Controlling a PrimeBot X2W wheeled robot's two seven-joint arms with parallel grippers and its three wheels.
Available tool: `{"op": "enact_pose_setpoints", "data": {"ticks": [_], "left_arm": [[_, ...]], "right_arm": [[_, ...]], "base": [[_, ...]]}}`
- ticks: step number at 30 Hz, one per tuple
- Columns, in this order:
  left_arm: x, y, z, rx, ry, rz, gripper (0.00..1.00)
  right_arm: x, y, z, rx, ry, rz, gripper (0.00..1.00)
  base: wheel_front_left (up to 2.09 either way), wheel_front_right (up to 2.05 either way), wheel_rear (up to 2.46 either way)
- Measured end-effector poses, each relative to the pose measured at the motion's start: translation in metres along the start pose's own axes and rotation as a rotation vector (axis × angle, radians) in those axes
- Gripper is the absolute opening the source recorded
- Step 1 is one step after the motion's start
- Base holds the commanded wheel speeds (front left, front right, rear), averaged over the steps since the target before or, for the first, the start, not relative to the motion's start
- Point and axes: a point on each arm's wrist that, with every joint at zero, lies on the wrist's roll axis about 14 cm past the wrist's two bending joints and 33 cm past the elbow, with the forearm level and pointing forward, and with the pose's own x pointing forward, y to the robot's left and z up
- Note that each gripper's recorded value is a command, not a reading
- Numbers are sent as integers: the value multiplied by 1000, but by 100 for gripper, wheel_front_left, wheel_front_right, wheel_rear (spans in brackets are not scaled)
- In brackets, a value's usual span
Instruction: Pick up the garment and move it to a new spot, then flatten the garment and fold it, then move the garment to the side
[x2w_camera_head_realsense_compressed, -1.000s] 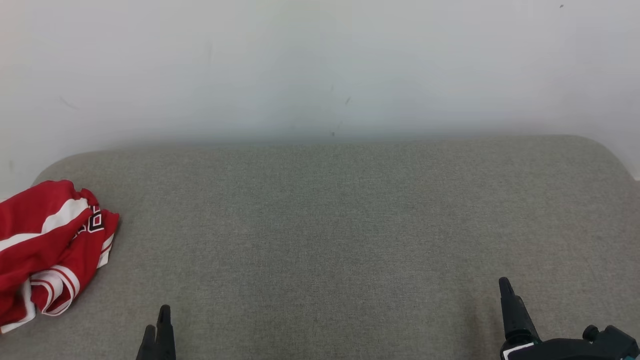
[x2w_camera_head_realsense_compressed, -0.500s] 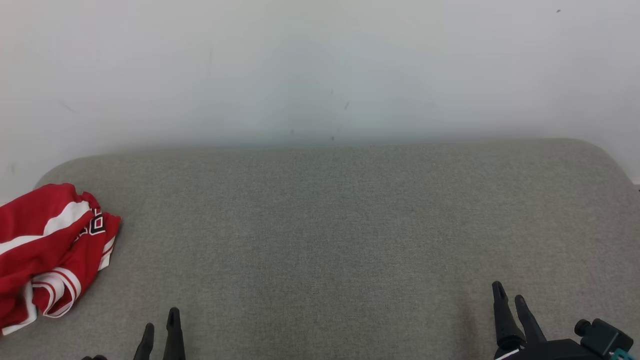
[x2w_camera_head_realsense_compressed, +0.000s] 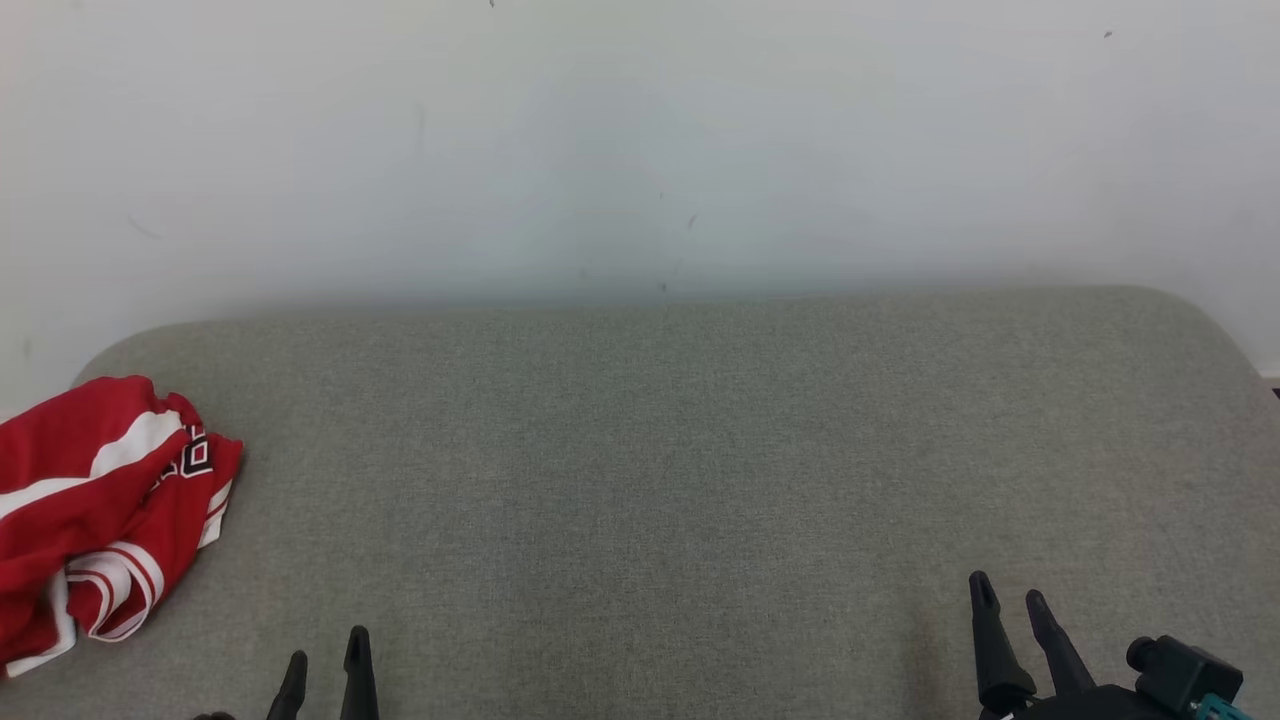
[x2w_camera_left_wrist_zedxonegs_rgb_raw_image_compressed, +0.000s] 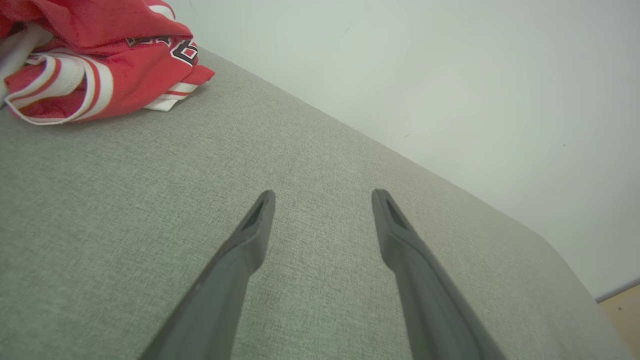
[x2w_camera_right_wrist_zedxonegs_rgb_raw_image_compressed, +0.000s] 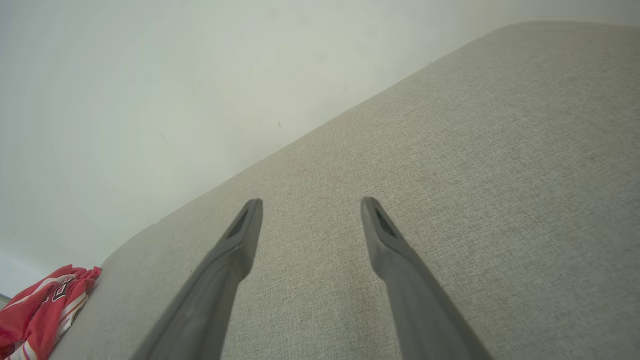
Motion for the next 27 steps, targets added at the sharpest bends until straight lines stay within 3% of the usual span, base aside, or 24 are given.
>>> {"op": "enact_pose_setpoints", "data": {"ticks": [27], "left_arm": [[-8, -7, 0, 253, -22, -50, 100]], "right_arm": [[-9, 3, -1, -334, 8, 29, 100]], "base": [[0, 0, 0]]}}
